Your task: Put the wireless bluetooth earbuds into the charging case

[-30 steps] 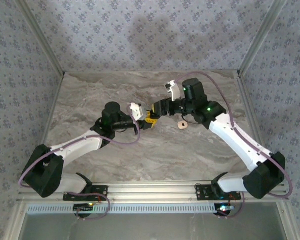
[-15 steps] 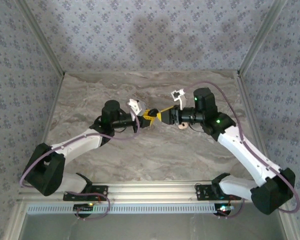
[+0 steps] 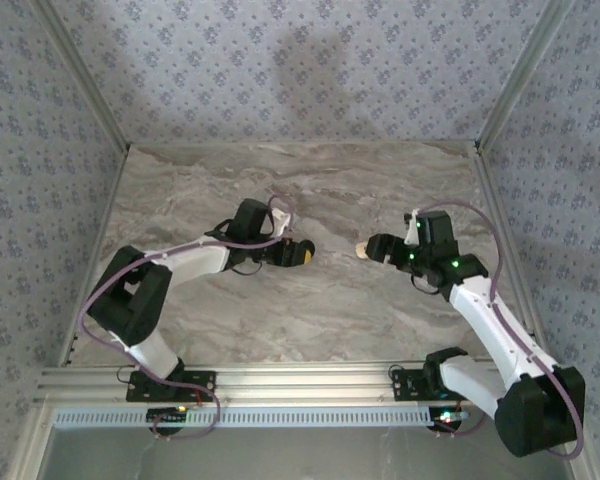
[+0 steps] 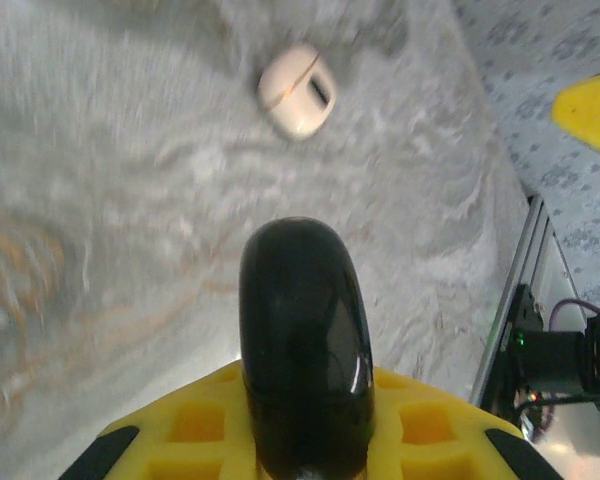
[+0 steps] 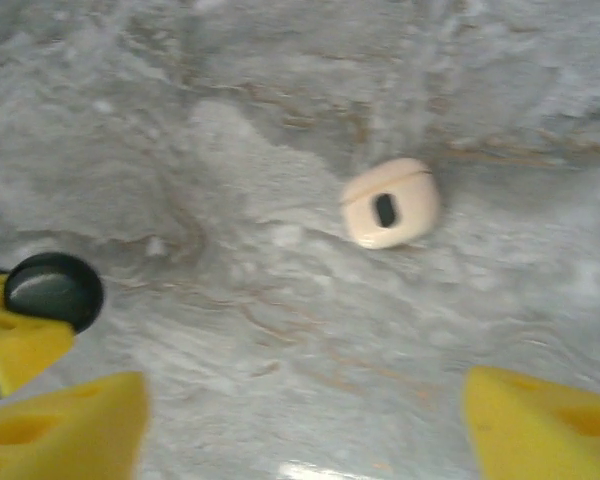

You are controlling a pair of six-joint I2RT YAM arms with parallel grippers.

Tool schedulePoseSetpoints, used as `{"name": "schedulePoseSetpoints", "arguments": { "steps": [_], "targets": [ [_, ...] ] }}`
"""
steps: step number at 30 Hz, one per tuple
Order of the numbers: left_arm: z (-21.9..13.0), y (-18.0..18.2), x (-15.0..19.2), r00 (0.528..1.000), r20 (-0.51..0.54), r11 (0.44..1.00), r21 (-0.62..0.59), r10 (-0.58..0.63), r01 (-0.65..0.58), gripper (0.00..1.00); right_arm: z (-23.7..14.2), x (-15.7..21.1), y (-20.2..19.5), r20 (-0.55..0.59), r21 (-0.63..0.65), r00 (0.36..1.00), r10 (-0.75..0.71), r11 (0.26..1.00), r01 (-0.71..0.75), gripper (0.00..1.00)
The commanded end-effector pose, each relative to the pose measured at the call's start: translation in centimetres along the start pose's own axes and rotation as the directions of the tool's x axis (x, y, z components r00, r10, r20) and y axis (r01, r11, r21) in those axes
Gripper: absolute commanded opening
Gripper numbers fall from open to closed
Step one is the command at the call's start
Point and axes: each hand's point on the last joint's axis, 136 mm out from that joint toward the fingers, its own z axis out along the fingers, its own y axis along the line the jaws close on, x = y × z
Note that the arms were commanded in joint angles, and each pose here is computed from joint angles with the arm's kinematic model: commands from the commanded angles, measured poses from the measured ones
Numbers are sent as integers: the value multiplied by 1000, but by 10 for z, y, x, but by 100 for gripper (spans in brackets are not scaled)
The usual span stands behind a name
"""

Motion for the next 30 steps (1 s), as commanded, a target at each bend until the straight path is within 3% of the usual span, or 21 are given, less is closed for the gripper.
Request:
{"name": "schedulePoseSetpoints", "arguments": {
  "steps": [1, 5, 8, 11, 12, 16, 19, 22, 26, 30],
  "targets": [
    [0, -4, 11, 986, -110, 992, -31, -123, 120, 21, -10, -4, -35, 92, 143, 995, -23, 990, 10, 100],
    [1, 12, 16, 975, -157, 983, -121, -156, 138, 33, -15, -12, -59, 198, 195, 978, -58, 981, 18, 100],
    [-6, 26, 15, 971, -157, 969, -201, -178, 145, 56, -20, -24, -68, 273, 231, 951, -147, 969, 83, 100],
    [-22, 36, 6, 979, -112, 955, -266, -168, 133, 76, -19, -24, -80, 279, 280, 939, -201, 952, 121, 100],
    [-32, 40, 1, 983, -91, 948, -292, -158, 125, 98, -19, -24, -86, 277, 314, 936, -219, 941, 128, 100],
    [-86, 63, -27, 993, 58, 896, -429, -99, 114, 100, -21, -32, -110, 290, 433, 917, -275, 892, 131, 100],
    [-153, 92, -55, 964, 266, 807, -563, -27, 179, 100, -18, -31, -129, 293, 487, 914, -280, 866, 109, 100],
    [-222, 116, -68, 893, 434, 670, -699, 120, 250, 100, -12, -31, -145, 307, 502, 915, -262, 861, 78, 100],
    [-286, 142, -57, 796, 512, 446, -824, 324, 348, 100, 0, -35, -157, 339, 487, 905, -259, 871, 67, 100],
    [-305, 175, -27, 742, 540, 346, -837, 398, 424, 100, 8, -45, -158, 335, 473, 905, -261, 878, 78, 100]
  ]
}}
